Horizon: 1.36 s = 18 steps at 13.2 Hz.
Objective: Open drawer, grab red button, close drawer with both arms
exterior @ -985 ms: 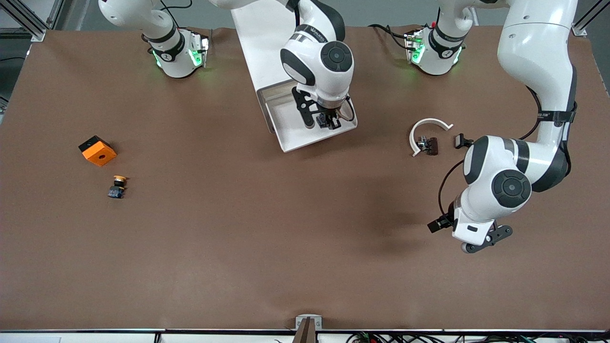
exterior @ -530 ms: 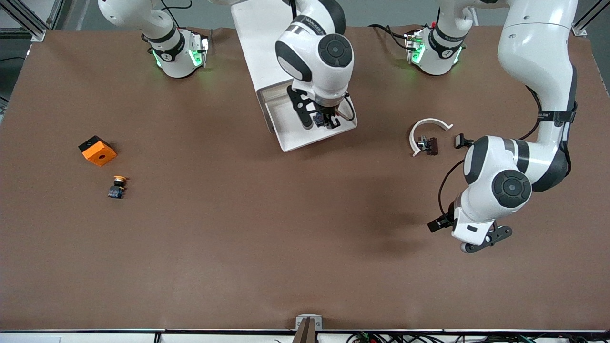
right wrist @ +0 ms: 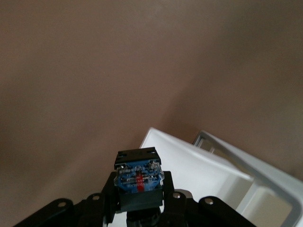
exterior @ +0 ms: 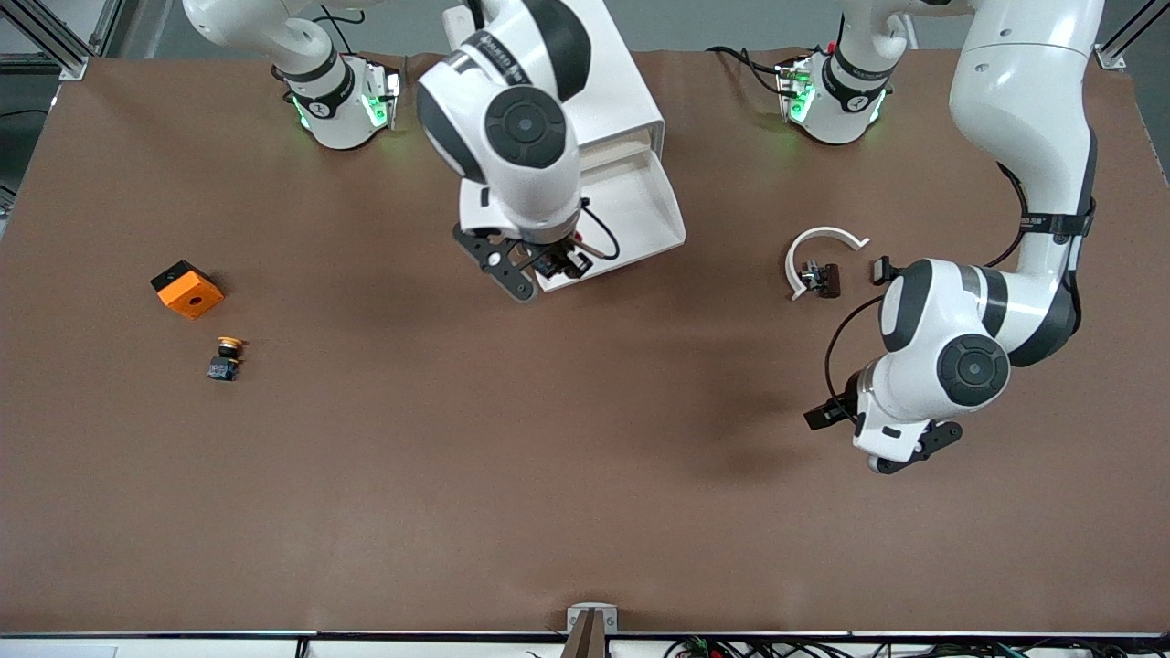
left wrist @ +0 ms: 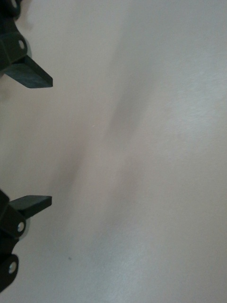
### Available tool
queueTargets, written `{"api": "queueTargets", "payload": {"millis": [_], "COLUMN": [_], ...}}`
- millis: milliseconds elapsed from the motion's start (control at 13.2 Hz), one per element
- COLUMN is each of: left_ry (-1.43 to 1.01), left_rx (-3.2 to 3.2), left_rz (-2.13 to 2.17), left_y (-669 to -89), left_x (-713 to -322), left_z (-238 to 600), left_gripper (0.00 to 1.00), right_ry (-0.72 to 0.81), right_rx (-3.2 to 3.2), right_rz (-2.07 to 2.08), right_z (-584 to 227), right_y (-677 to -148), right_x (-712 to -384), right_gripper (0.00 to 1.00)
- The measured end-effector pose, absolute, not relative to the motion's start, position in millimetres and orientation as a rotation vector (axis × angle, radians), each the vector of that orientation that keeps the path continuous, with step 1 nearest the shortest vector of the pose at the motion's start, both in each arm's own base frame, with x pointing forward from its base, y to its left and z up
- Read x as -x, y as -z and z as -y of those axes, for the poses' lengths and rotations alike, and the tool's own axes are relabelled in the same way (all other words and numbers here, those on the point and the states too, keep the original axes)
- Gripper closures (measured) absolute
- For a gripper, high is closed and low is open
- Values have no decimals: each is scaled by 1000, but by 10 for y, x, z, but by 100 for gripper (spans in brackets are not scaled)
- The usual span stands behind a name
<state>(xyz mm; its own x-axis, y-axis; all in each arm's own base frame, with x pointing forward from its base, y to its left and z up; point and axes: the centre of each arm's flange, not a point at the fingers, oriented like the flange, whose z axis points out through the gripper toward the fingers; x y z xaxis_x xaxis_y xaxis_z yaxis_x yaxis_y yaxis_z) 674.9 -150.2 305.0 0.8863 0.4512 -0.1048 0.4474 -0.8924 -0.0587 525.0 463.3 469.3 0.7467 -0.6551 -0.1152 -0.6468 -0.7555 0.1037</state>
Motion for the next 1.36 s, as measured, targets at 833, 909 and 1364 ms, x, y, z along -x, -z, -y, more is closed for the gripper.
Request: {"api": "queueTargets", "payload": {"millis": [833, 909, 1364], "left_ry": [-234, -238, -288], "left_rx": [3076, 3081, 3088], "left_rz": [792, 806, 761], "left_y": [-3234, -3270, -3419], "left_x": [-6436, -6400, -6018], "left_z": [2584, 2691, 3391], "left_gripper": [0, 0, 0], "right_ry": [244, 246, 195], "right_rx": [-3041, -3042, -3024], "right_rz": [518, 472, 370], "right_z": [-2510, -2246, -1445], "right_y": [-4595, -4593, -4330], "right_x": [-6057, -6087, -6035], "right_gripper": [59, 59, 59]}}
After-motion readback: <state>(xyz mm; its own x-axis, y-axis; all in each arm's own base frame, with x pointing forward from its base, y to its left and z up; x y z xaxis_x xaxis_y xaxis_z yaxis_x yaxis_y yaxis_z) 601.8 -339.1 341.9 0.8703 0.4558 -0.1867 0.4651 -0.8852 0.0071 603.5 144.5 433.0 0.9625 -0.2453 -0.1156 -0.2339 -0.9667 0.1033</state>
